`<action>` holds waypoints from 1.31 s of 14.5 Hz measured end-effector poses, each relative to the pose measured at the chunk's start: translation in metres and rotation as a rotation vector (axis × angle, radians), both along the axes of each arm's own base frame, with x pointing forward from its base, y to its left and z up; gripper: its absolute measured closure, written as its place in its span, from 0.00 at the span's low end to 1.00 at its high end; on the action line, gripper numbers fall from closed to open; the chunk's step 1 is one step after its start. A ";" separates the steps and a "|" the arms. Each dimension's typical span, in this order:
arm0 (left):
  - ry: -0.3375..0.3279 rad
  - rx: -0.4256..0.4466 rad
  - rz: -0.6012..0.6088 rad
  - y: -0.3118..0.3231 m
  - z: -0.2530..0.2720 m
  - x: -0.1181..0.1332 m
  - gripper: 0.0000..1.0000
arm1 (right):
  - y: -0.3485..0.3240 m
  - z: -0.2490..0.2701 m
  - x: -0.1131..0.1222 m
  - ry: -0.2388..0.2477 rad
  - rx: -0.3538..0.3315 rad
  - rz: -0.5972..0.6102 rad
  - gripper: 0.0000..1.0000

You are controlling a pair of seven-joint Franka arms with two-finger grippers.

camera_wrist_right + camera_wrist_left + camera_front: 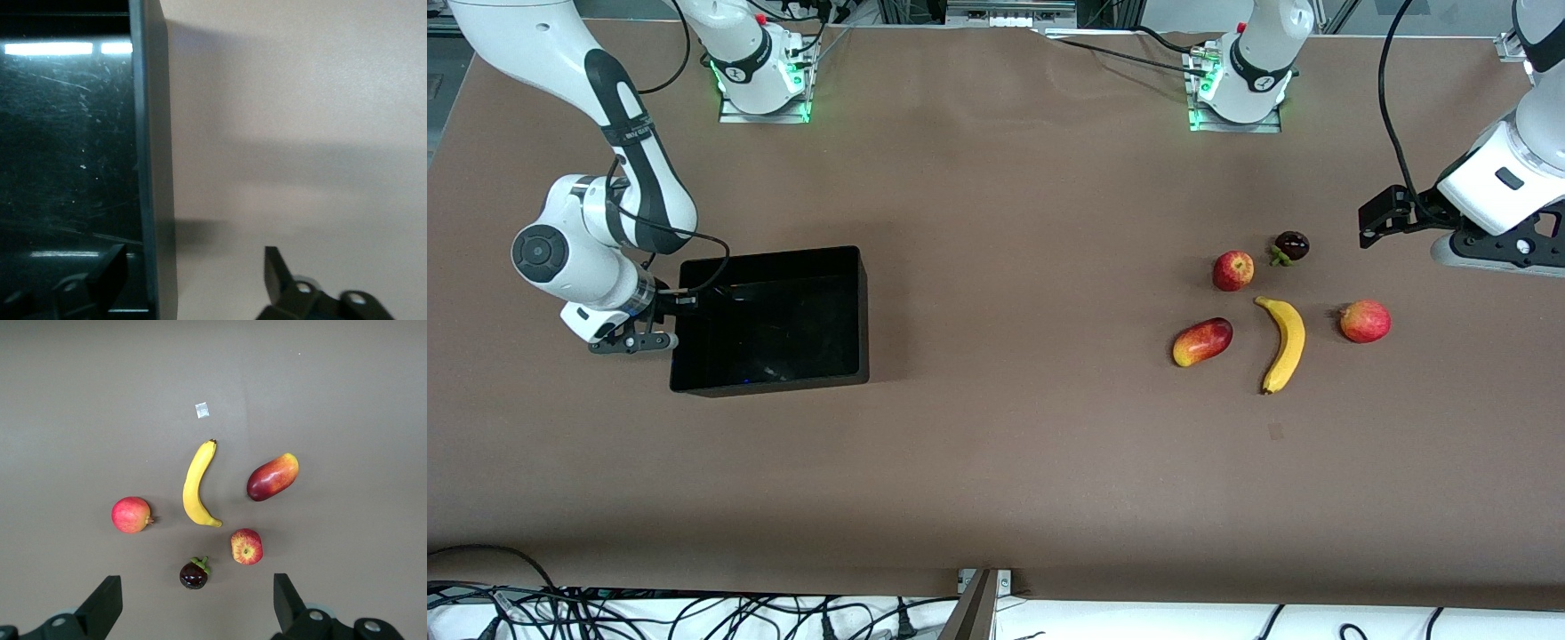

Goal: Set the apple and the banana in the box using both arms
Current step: 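Reach the right gripper down to the side wall of the black box, then push the black box with the right gripper toward the fruit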

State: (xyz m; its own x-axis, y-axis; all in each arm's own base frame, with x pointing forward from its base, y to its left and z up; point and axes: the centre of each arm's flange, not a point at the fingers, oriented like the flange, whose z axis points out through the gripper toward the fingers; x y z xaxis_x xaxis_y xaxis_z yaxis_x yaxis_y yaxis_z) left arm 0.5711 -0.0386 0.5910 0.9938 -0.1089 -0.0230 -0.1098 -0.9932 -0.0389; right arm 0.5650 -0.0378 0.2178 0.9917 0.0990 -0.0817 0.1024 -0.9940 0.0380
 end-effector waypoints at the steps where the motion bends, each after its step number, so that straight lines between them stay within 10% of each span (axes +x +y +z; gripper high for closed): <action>1: 0.000 0.000 0.000 0.000 0.000 0.000 0.00 | 0.000 0.001 0.000 -0.002 0.000 0.000 0.25; 8: 0.010 0.001 0.006 0.003 -0.001 -0.001 0.00 | 0.014 0.012 0.008 0.014 0.026 0.002 0.97; 14: 0.020 0.002 0.007 0.003 -0.002 -0.002 0.00 | 0.105 0.102 0.059 0.014 0.151 0.048 0.97; 19: 0.022 0.002 0.007 0.004 -0.002 -0.002 0.00 | 0.265 0.121 0.057 0.033 0.253 -0.048 0.97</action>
State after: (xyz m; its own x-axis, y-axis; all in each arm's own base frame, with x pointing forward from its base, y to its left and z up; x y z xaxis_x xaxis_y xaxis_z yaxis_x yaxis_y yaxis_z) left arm 0.5688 -0.0351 0.5891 0.9937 -0.1022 -0.0455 -0.1039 -0.9938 -0.0384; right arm 0.6217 0.2274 0.3384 0.9930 0.0729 -0.0929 0.0515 -0.9753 -0.2147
